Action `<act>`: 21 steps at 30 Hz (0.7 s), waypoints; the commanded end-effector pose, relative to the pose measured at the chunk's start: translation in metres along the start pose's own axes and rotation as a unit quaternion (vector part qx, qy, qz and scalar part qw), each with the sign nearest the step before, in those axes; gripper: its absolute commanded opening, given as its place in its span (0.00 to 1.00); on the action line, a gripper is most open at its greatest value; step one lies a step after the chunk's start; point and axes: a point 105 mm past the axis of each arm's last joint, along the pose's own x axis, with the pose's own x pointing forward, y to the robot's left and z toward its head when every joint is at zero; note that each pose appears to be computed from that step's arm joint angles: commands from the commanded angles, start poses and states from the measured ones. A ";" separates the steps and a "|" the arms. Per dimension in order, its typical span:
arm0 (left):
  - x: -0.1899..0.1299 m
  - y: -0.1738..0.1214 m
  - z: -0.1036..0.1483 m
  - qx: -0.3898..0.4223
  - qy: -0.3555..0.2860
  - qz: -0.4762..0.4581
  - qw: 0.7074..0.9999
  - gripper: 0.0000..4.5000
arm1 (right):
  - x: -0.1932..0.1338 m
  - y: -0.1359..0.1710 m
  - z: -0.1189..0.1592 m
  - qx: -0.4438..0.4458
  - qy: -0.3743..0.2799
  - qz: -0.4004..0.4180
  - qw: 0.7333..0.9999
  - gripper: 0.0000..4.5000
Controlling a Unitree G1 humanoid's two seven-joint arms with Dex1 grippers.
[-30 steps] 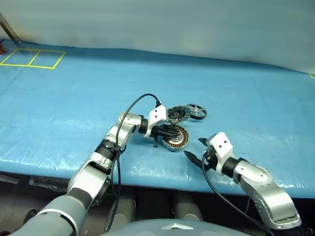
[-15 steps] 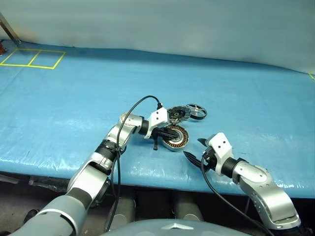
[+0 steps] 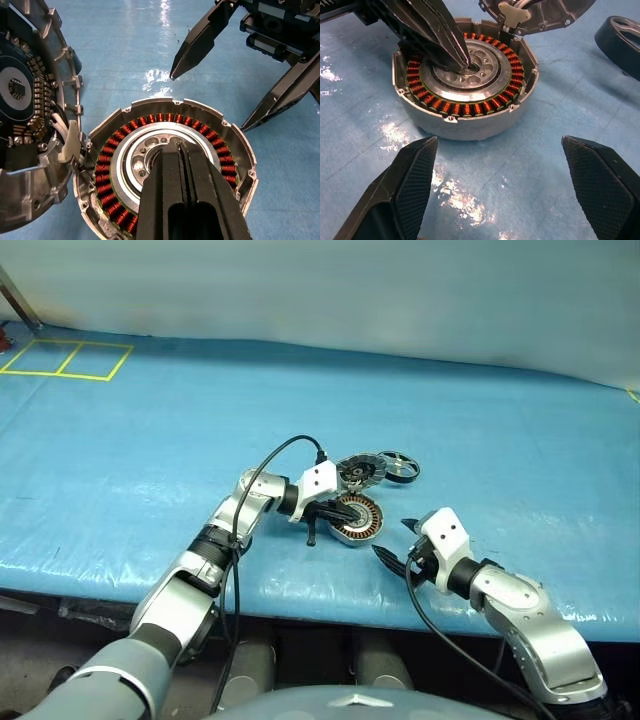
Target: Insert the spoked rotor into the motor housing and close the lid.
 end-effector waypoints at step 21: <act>0.013 0.000 0.014 0.024 -0.003 -0.008 1.000 0.01 | 0.000 0.002 0.007 -0.012 -0.016 -0.005 1.000 0.93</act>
